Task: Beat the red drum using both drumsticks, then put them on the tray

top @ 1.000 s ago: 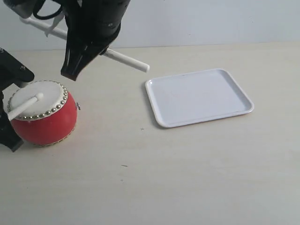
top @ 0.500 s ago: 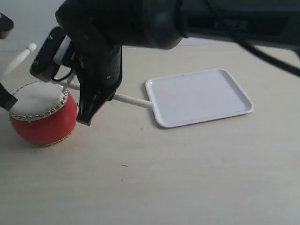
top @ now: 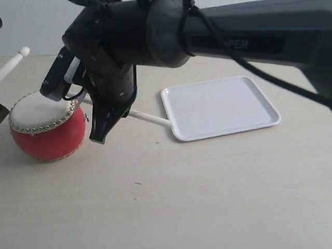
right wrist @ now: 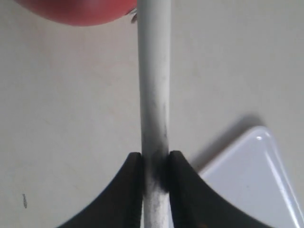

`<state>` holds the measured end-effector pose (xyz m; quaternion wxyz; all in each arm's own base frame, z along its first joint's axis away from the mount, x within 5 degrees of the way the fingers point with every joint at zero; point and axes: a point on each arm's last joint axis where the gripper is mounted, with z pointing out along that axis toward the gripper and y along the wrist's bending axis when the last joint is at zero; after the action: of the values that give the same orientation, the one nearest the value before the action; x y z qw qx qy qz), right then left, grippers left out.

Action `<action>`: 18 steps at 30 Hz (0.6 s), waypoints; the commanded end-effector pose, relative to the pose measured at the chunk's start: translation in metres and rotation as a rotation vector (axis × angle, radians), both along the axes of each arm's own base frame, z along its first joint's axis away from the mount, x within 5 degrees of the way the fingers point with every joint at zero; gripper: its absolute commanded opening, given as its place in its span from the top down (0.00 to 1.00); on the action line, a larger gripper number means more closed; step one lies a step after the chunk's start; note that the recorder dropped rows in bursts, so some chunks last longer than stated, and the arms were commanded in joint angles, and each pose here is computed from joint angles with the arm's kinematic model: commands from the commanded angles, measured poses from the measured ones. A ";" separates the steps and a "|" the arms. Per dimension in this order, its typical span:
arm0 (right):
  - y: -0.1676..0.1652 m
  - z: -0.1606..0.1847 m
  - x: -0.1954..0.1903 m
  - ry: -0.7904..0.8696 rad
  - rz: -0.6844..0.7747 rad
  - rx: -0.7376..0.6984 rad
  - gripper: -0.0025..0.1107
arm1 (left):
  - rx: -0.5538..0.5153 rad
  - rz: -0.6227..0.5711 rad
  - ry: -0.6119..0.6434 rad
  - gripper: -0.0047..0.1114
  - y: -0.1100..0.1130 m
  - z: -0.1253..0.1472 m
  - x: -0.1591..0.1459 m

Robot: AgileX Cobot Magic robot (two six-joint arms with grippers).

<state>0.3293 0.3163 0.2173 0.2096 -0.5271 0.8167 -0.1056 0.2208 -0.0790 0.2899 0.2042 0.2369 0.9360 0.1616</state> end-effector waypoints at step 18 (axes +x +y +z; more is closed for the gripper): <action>-0.006 0.039 -0.004 -0.084 -0.030 0.087 0.98 | 0.191 0.109 0.181 0.96 -0.003 -0.052 0.023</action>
<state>0.3228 0.3068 0.2630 0.2623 -0.5019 0.8183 -0.0986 0.2408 -0.0878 0.2183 0.0330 0.2459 0.9449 0.2138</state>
